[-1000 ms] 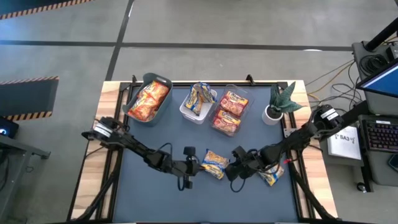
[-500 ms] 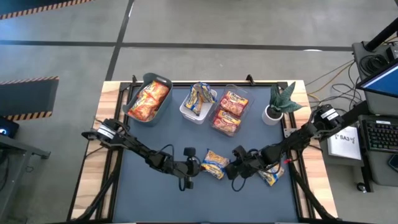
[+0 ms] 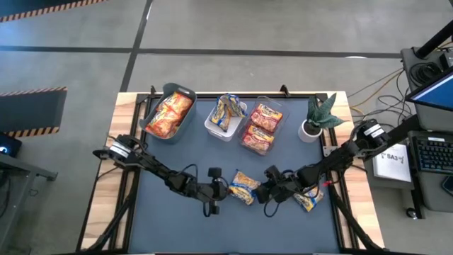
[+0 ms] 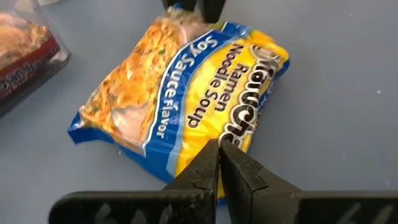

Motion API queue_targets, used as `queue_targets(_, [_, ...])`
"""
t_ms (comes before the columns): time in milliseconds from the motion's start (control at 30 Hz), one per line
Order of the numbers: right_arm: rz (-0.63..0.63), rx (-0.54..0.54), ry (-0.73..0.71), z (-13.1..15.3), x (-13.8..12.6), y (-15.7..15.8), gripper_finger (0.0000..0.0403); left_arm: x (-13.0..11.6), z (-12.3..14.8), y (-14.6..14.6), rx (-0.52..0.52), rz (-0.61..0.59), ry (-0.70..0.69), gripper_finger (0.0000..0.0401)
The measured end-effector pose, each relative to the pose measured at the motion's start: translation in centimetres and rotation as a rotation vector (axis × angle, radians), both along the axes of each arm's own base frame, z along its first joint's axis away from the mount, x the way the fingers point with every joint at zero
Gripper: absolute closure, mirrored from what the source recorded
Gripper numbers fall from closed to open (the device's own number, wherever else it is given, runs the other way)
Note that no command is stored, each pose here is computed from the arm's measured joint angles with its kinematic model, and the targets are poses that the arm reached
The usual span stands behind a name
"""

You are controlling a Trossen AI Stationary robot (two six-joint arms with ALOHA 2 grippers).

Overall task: Sort Maruchan noodles
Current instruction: Put the blue noodle pack into the white bin

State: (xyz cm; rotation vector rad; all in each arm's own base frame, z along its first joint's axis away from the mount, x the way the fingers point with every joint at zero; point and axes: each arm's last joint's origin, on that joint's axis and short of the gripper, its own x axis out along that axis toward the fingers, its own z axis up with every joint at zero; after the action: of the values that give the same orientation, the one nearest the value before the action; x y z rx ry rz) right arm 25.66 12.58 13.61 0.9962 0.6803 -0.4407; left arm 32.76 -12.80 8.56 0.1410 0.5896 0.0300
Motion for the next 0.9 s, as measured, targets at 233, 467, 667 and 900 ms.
queue_targets(233, [0.027,0.007,-0.069,-1.6,0.6,0.3,0.0113,-0.1,-0.1,0.0,-0.008,0.006,0.001,0.0401])
queue_targets(467, [0.091,-0.021,-0.186,-2.1,1.9,0.8,0.0113,-0.2,-0.2,0.1,-0.009,0.006,0.0,0.0401])
queue_targets(667, [0.091,-0.051,-0.199,-2.6,2.2,0.7,0.0132,-0.3,-0.4,0.2,-0.005,0.005,0.015,0.0401])
queue_targets(900, [0.096,-0.059,-0.203,-2.6,2.3,0.7,0.0208,-0.3,-0.4,0.2,-0.008,0.007,0.015,0.0401])
